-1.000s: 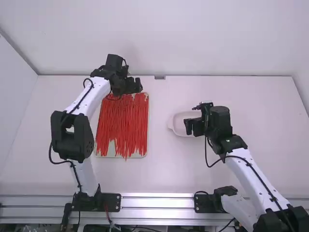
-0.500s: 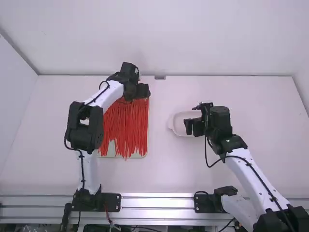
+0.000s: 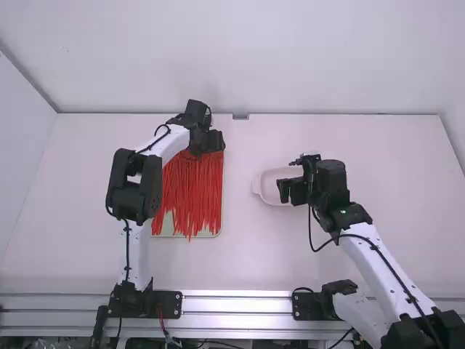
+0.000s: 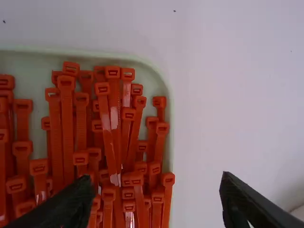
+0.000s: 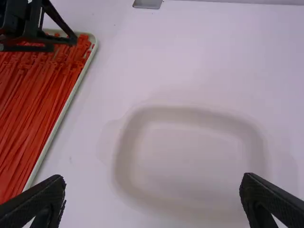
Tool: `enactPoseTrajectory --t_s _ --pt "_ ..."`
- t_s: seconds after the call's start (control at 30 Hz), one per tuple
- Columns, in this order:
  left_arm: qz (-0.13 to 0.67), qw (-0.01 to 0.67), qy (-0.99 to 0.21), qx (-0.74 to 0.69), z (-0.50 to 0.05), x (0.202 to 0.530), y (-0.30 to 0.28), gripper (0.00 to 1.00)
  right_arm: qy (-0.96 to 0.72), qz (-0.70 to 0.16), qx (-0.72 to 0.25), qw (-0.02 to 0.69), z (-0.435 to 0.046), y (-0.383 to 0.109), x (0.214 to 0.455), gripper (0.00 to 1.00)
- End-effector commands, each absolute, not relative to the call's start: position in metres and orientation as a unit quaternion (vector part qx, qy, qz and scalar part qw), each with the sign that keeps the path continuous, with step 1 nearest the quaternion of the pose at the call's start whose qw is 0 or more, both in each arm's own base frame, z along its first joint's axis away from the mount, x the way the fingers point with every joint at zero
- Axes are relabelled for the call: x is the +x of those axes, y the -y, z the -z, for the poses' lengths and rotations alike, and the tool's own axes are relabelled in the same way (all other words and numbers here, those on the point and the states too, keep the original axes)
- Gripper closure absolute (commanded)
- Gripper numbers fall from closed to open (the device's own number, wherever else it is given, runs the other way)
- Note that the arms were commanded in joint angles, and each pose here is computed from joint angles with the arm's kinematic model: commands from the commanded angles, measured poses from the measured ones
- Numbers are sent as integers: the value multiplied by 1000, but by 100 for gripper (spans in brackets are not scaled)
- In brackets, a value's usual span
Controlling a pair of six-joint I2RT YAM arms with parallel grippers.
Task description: Fasten the cable tie
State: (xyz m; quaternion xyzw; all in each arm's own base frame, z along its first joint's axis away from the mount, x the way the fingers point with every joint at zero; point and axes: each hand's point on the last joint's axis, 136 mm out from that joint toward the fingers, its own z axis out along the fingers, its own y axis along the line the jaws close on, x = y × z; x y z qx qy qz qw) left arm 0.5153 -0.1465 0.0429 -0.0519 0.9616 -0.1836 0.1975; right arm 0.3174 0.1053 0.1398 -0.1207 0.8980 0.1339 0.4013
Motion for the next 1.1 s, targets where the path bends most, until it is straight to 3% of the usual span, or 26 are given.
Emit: enactPoseTrajectory --t_s 0.0,0.47,0.63,1.07 --pt "182 194 -962 -55 -40 517 149 31 -891 -136 -122 415 -155 -108 325 2" --pt "188 186 -961 -78 -19 509 148 41 -891 -136 -122 416 -155 -108 325 2" --pt "190 183 -961 -80 -19 508 149 49 -891 -137 -122 416 -155 -108 325 2" --pt "187 179 -963 -77 -11 501 158 52 -890 -139 -129 415 -155 -113 323 2"
